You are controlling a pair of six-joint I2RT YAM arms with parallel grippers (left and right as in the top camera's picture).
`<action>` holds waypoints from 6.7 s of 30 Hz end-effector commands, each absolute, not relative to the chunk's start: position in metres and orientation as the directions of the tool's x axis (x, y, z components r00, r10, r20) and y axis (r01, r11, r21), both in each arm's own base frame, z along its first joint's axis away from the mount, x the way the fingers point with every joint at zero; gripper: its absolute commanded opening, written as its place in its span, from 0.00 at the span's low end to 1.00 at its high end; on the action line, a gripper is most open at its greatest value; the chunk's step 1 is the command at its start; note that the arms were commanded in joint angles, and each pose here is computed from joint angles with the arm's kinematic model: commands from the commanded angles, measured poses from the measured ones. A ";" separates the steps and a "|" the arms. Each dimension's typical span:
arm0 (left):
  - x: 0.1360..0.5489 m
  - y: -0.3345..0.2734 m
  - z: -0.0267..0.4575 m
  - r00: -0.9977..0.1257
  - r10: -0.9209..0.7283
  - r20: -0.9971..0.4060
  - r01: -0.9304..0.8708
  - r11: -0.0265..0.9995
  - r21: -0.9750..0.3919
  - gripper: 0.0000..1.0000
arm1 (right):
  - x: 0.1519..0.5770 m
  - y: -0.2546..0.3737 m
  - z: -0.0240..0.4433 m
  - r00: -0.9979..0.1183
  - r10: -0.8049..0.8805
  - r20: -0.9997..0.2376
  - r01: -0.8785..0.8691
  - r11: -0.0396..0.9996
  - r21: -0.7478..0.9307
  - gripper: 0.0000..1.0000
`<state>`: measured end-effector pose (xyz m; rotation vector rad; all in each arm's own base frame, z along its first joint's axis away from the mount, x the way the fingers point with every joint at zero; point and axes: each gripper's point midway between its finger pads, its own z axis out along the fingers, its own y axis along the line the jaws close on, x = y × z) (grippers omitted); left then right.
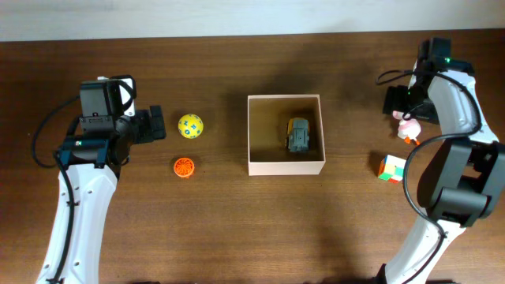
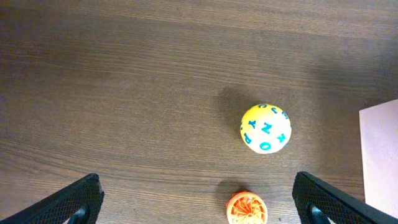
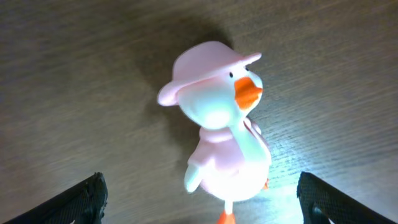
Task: Pack container
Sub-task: 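Grasp the pink-hatted duck toy with the right gripper, then lower the duck into the box beside the truck and release, then grasp the colour cube with the right gripper, then place the cube into the box with the right gripper and release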
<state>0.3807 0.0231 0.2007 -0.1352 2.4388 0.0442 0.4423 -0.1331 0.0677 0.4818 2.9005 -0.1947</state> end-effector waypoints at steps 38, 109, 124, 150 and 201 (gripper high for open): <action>0.385 0.024 0.206 -0.751 -0.103 -0.653 -0.118 0.993 -0.021 0.99 | 0.425 0.004 0.240 -0.858 0.158 -0.488 0.137 0.987 0.080 0.06; 0.385 0.024 0.206 -0.751 -0.103 -0.652 -0.118 0.993 -0.021 0.99 | 0.425 0.195 0.170 -0.876 0.002 -0.482 -0.075 0.987 0.142 0.82; 0.385 0.024 0.206 -0.751 -0.103 -0.652 -0.118 0.993 -0.021 0.99 | 0.361 -0.022 0.189 -0.905 0.311 -0.291 0.318 0.948 0.025 0.88; 0.385 0.024 0.206 -0.751 -0.103 -0.652 -0.118 0.993 -0.021 0.99 | 0.300 -0.075 0.034 -0.868 0.484 -0.110 0.490 0.871 -0.029 0.76; 0.385 0.024 0.206 -0.751 -0.103 -0.652 -0.118 0.993 -0.021 0.99 | 0.373 0.134 0.193 -0.851 0.018 -0.524 -0.059 0.990 0.129 0.34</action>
